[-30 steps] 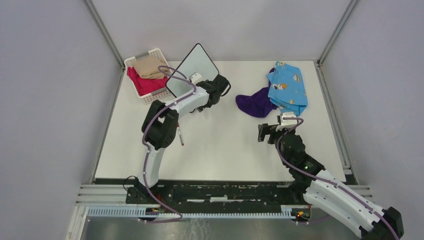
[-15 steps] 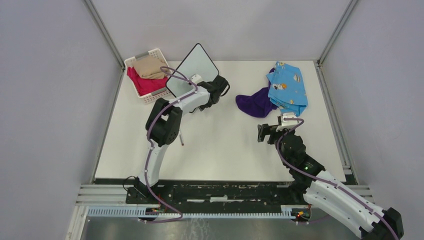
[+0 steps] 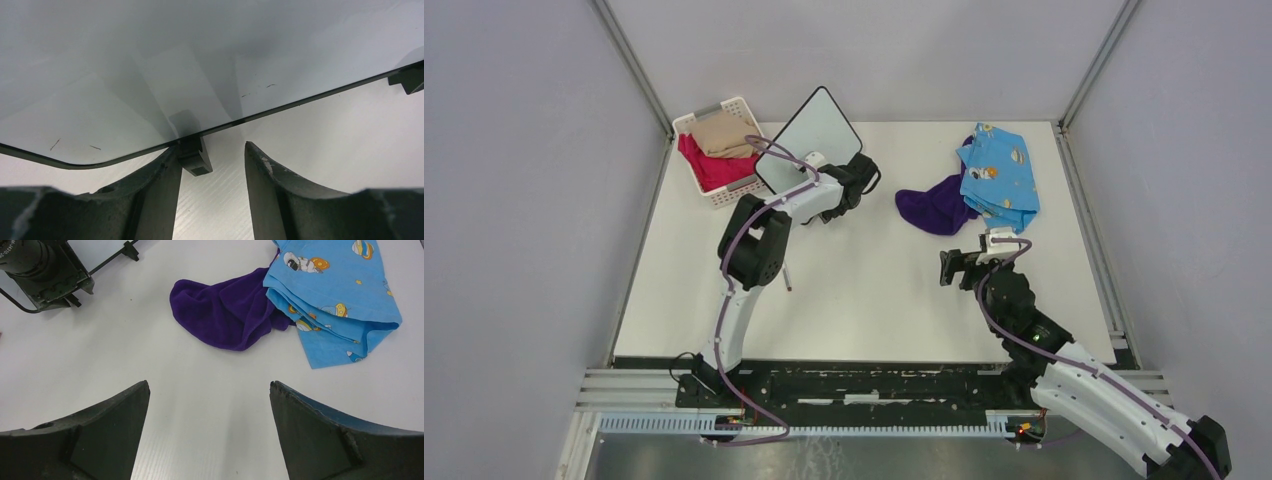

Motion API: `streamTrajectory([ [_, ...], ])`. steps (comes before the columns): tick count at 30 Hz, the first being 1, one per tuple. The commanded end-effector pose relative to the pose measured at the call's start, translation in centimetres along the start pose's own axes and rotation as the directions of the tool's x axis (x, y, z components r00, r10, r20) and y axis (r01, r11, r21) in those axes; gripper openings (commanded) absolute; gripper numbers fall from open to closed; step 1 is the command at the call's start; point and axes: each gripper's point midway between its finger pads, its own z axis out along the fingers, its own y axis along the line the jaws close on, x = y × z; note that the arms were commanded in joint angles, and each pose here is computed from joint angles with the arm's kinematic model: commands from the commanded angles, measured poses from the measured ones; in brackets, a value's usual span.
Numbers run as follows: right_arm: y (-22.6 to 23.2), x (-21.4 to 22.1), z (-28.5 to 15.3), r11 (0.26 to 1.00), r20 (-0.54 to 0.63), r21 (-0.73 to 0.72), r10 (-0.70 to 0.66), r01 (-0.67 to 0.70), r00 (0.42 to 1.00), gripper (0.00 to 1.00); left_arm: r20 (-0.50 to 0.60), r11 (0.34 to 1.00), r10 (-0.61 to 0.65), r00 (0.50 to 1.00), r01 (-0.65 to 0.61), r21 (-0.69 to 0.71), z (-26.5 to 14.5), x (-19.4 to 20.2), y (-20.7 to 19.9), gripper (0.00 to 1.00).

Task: Write a sentence on the whiteboard
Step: Move the whiteboard stand to the center of the board.

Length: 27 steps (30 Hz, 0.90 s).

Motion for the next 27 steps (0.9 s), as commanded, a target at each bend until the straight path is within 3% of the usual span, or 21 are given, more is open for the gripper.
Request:
streamTrajectory([
  [1, -0.2, -1.0, 0.0, 1.0, 0.045, 0.015, 0.025, -0.026, 0.999, 0.96, 0.061, 0.999, -0.036, 0.998, 0.036, -0.007, 0.5, -1.9, -0.4, 0.54],
  [9, -0.4, -1.0, -0.1, 0.999, 0.045, 0.021, 0.024, -0.025, 0.999, 0.96, 0.067, 1.0, -0.007, 0.998, 0.009, -0.019, 0.6, -1.8, 0.1, 0.44],
  [21, -0.5, -0.9, 0.0, 0.999, 0.043, 0.026, 0.023, -0.024, 0.999, 0.96, 0.071, 0.998, 0.051, 0.996, -0.05, -0.026, 0.4, -1.3, 1.5, 0.05],
  [27, -0.6, -0.8, -0.1, 0.999, 0.039, 0.032, 0.018, -0.019, 0.999, 0.96, 0.061, 0.993, 0.115, 0.992, -0.115, -0.001, -0.8, -0.5, 2.7, 0.02],
])
